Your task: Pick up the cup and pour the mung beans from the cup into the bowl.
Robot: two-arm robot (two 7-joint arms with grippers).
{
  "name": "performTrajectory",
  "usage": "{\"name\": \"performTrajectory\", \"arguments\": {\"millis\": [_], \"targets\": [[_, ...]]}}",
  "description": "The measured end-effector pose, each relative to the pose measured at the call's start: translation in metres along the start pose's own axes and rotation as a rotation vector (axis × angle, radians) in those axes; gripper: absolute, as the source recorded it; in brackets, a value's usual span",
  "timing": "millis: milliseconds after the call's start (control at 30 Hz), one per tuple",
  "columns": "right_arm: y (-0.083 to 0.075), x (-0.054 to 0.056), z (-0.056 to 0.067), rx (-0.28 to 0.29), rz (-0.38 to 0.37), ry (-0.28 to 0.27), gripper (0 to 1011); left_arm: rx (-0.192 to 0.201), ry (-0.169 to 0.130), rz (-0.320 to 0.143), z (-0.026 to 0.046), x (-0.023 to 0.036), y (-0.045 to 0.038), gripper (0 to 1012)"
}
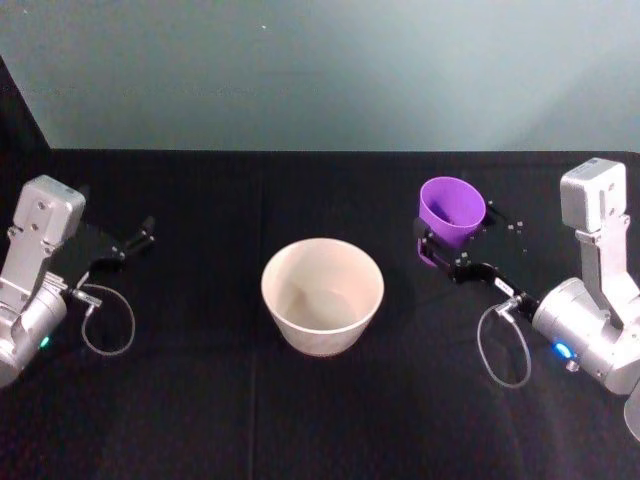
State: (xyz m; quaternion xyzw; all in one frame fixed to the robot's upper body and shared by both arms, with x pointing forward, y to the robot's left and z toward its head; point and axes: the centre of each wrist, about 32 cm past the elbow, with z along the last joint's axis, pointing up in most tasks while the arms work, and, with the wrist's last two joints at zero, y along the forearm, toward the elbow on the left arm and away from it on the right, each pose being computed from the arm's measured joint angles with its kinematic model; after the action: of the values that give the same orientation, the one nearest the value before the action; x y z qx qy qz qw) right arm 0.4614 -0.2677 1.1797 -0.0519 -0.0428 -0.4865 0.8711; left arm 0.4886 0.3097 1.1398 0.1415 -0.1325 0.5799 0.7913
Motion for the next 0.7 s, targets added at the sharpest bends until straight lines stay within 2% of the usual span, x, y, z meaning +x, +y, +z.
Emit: {"name": "performTrajectory", "arguments": {"millis": [700], "targets": [[0.0000,0.0000,0.0000,0.000,0.000,0.000,718,0.000,0.000,0.000,0.0000,0.0000,0.0000,1000]]}}
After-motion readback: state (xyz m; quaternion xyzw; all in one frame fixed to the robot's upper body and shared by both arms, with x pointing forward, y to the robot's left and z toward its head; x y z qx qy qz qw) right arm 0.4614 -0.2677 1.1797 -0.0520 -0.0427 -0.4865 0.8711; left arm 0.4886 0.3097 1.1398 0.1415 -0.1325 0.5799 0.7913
